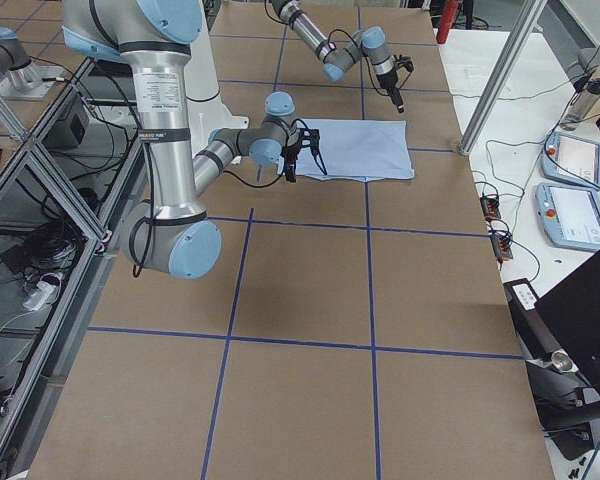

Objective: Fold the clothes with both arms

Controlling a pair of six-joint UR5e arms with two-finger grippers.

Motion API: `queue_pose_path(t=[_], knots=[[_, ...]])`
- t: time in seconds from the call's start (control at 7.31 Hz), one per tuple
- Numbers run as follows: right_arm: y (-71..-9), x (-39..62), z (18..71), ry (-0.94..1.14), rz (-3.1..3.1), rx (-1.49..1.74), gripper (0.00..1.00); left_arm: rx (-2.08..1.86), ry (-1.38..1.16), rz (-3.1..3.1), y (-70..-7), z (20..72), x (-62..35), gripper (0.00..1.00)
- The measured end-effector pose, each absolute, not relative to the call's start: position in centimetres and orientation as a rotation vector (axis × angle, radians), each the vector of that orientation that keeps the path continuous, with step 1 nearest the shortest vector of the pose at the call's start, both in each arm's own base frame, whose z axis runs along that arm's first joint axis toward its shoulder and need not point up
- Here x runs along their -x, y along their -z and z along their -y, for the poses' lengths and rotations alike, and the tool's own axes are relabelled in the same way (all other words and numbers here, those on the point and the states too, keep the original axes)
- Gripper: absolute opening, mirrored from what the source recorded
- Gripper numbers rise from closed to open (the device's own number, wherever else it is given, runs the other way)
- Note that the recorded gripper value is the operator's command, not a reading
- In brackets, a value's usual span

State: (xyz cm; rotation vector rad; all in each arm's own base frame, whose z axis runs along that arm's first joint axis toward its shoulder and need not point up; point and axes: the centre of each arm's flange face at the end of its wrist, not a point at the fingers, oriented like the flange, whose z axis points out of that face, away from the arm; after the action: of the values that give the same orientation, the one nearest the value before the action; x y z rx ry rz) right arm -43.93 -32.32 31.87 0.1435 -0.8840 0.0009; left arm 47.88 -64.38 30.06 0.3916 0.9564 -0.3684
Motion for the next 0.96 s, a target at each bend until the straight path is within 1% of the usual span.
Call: queue_pose_path(t=[0.27, 0.55, 0.68, 0.96], knots=[[-28.0, 48.5, 31.1, 0.101, 0.864, -0.194, 1.0, -0.383, 0.352, -0.943, -29.0, 60.2, -44.0, 1.0], [-26.1, 51.7, 30.2, 0.206, 0.851, -0.261, 0.98, -0.374, 0.347, -0.94, -28.3, 58.4, -42.7, 1.0], [-26.1, 52.8, 29.6, 0.31, 0.81, -0.319, 0.93, -0.368, 0.345, -0.939, -28.4, 58.0, -42.6, 1.0], [-27.0, 53.5, 29.1, 0.424, 0.738, -0.361, 0.73, -0.361, 0.343, -0.941, -28.7, 57.6, -42.8, 1.0]])
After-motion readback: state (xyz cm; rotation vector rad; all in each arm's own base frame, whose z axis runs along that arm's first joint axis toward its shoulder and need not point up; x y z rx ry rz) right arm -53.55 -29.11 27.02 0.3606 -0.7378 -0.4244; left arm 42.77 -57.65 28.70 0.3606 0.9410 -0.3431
